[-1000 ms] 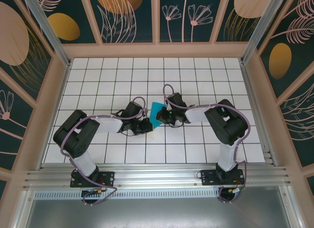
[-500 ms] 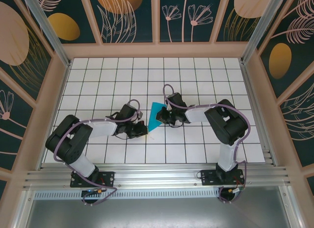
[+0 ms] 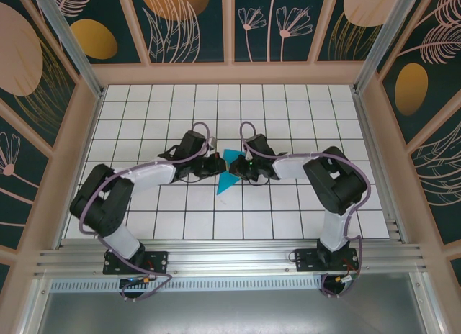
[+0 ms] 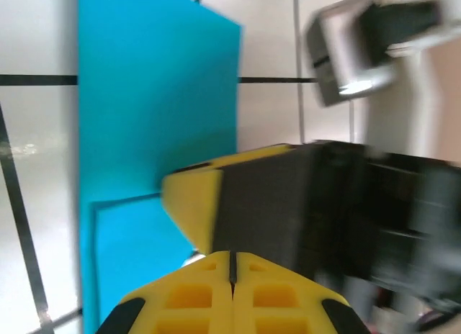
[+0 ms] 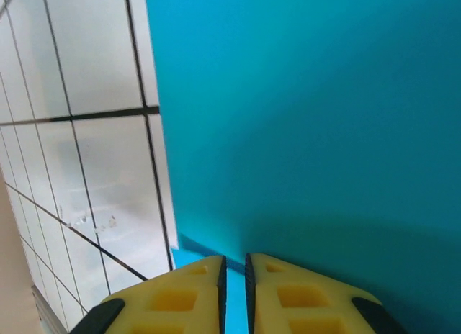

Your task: Fold a paper plane with a square sheet of paper (pick it up from the middle)

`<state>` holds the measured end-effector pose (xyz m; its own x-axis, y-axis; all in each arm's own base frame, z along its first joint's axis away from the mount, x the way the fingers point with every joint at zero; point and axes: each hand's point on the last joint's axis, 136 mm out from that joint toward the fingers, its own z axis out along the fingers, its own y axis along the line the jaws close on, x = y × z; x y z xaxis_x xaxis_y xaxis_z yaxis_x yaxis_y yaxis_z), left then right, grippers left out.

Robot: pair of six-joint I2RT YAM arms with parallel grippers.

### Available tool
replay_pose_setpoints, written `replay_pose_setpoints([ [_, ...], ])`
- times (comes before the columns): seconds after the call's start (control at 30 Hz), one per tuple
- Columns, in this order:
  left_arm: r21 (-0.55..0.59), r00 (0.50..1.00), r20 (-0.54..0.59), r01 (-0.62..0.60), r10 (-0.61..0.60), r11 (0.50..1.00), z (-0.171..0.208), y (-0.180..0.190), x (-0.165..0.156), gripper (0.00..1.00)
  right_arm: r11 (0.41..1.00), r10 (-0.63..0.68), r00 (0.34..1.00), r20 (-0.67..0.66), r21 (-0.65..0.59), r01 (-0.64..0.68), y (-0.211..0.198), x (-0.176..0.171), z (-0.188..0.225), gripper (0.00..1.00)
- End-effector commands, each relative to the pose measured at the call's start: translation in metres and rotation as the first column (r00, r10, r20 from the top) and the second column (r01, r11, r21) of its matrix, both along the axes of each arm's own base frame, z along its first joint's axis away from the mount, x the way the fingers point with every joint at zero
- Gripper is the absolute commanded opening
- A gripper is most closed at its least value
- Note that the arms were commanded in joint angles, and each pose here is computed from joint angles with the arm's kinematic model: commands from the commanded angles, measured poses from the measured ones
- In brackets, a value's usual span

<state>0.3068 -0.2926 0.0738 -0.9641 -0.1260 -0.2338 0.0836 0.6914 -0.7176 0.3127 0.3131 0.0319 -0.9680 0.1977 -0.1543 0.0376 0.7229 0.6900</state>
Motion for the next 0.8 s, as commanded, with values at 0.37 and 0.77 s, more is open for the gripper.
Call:
replay_pose_setpoints([
  [0.37, 0.126, 1.000, -0.006, -0.007, 0.008, 0.992, -0.041, 0.009, 0.013, 0.04, 0.991, -0.129, 0.989, 0.069, -0.027, 0.131, -0.047, -0.003, 0.027, 0.41],
  [0.77, 0.191, 1.000, -0.004, -0.009, 0.009, 0.982, -0.055, 0.015, 0.017, 0.04, 0.994, -0.103, 0.994, 0.019, 0.042, 0.103, -0.035, -0.009, 0.014, 0.45],
])
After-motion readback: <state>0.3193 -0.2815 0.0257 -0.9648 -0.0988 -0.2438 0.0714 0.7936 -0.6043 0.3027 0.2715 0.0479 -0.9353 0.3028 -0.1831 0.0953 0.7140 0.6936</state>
